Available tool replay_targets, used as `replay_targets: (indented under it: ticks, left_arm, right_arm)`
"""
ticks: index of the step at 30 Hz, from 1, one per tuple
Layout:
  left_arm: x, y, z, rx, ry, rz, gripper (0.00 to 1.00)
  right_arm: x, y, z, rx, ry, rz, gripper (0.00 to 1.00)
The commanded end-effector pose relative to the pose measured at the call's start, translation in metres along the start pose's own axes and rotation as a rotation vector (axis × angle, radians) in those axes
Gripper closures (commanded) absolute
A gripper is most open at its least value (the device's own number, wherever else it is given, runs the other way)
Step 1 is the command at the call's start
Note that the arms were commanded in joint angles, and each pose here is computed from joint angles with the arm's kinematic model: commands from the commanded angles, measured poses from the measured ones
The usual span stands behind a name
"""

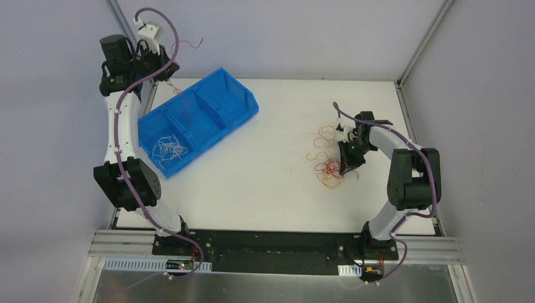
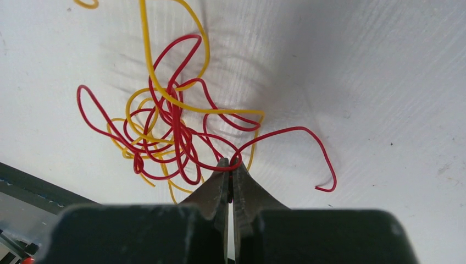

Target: Untangle the cables

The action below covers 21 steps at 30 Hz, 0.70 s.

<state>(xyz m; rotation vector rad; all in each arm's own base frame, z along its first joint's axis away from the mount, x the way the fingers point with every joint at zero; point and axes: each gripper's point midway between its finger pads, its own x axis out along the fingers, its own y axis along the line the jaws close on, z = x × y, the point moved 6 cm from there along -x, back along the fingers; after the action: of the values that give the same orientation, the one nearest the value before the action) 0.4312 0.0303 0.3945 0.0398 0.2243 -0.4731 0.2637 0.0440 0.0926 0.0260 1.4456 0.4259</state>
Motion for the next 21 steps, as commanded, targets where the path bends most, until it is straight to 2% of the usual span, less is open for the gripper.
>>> replay_targets:
  ticks: [1, 5, 9, 13, 17, 21]
  left_arm:
    - [-0.029, 0.001, -0.026, 0.094, -0.063, -0.098, 1.0]
    - [-0.041, 0.006, -0.077, 0.1, -0.015, -0.154, 1.0]
    - [-0.046, 0.002, -0.106, 0.086, 0.054, -0.19, 1.0]
    - [-0.044, 0.004, -0.128, 0.026, 0.127, -0.158, 1.0]
    - [-0.029, 0.014, -0.15, -0.038, 0.252, -0.084, 1.0]
    - [0.0, 0.008, -0.164, -0.063, 0.381, -0.057, 1.0]
  right_arm:
    - [-0.018, 0.008, -0.001, -0.003, -0.032, 0.028, 1.0]
    - [-0.017, 0.008, -0.002, -0.007, -0.022, 0.03, 1.0]
    - [-0.019, 0.007, -0.004, -0.019, -0.021, 0.022, 1.0]
    - [-0.018, 0.007, -0.005, -0.02, -0.019, 0.024, 1.0]
    - [-0.016, 0.008, -0.004, -0.006, -0.014, 0.031, 1.0]
    - [-0.015, 0.008, -0.002, 0.003, -0.014, 0.039, 1.0]
